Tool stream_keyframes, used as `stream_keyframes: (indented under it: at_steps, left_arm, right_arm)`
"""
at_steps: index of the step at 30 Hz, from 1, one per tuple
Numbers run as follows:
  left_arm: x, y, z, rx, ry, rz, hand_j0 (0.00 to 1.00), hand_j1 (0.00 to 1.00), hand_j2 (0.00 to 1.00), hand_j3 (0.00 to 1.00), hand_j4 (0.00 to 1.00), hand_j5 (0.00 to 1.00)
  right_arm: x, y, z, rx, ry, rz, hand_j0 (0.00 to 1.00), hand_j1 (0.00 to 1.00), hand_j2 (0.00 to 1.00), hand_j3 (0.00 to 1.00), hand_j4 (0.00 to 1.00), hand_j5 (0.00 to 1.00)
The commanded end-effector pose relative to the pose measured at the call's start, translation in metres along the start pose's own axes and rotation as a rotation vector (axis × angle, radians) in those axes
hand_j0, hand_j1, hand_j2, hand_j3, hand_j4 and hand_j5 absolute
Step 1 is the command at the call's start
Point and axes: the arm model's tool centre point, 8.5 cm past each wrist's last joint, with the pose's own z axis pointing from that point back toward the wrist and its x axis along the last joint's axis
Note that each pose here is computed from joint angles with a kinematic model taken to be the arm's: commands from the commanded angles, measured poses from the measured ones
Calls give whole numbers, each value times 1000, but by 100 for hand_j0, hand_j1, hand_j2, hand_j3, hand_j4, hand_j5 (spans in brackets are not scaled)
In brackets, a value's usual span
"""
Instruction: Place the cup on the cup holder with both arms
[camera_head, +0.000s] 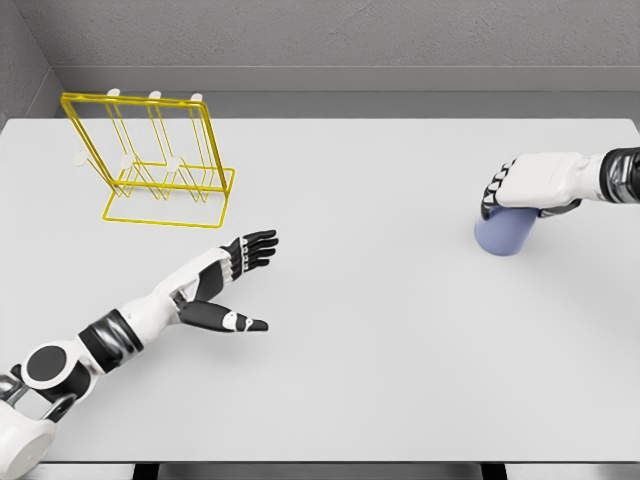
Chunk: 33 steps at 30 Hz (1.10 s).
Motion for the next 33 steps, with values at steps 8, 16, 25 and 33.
stream_keyframes:
  at_steps: [8,16,25,33]
  left_arm:
    - [-10,3,0,13,23,14,100,100,100,100,100,100]
    - [-7,6,-1,16,18,7,100,100,100,100,100,100]
    - [-7,8,-2,20,18,4,100,100,100,100,100,100]
    - [-8,10,-2,23,21,1,100,100,100,100,100,100]
  right_arm:
    - [2,-10,18,-18,11,41,60,60,60,60,60,60]
    - [27,-27,35,-41,-20,150,57,57,57,57,57,57]
    - [56,-45,44,-80,-71,238,57,57,57,57,57,57]
    - [67,-61,30,-129,-114,251,57,57,57,57,57,57]
